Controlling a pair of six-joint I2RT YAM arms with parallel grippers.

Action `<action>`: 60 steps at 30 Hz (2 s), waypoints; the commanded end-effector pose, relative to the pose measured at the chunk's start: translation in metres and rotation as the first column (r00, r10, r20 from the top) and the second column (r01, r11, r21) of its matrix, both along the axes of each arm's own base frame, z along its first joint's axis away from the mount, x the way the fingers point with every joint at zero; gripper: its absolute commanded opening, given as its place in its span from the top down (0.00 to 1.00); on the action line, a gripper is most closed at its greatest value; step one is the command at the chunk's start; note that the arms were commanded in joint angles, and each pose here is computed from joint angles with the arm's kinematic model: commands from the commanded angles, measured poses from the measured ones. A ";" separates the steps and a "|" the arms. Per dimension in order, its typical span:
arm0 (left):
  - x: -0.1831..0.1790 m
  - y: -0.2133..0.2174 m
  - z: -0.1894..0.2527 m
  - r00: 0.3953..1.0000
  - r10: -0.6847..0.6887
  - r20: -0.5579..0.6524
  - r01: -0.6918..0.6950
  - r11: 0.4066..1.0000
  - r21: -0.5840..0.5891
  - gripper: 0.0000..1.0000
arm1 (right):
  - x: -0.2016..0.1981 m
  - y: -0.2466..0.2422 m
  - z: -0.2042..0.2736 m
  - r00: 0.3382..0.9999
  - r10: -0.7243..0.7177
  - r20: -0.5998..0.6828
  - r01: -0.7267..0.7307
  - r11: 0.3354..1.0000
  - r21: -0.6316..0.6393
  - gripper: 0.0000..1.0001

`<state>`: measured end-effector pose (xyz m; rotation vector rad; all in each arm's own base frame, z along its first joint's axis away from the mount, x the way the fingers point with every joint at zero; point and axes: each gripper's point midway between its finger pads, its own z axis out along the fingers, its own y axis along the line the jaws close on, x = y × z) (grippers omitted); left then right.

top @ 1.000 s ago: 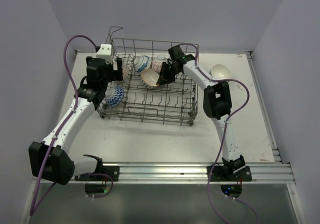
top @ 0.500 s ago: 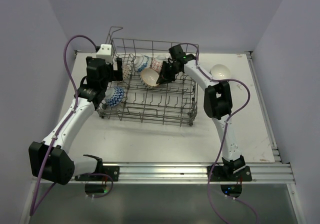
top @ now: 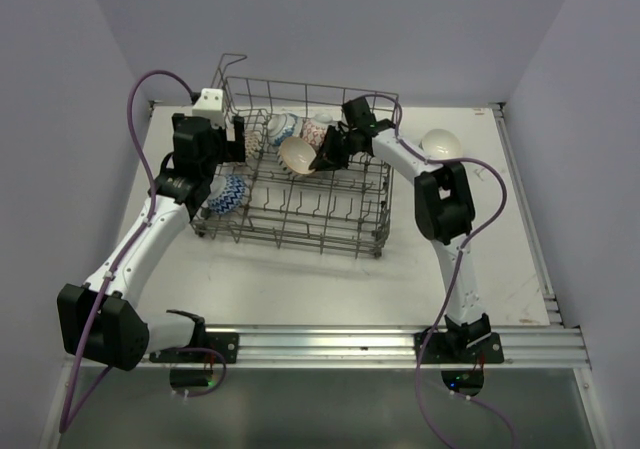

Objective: Unload the bowls from the dish rack

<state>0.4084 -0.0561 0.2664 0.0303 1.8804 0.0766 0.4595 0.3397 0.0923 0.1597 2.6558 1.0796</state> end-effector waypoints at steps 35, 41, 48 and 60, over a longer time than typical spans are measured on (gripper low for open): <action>0.002 -0.004 0.030 0.998 -0.009 0.062 0.010 1.000 -0.019 0.00 | 0.027 -0.228 0.201 0.842 -0.361 0.402 0.365 0.928 0.068 1.00; 0.003 -0.004 0.028 0.998 -0.008 0.056 0.009 1.000 -0.016 0.00 | 0.027 -0.325 0.181 0.747 -0.551 0.372 0.591 0.807 0.008 1.00; 0.004 -0.004 0.026 0.998 -0.011 0.054 0.012 1.000 -0.016 0.00 | 0.014 -0.393 0.130 0.709 -0.602 0.367 0.697 0.677 -0.236 1.00; 0.009 -0.007 0.014 1.000 -0.019 0.022 0.019 1.000 -0.016 0.00 | 0.031 -0.410 0.070 0.734 -0.616 0.287 0.678 0.640 -0.361 1.00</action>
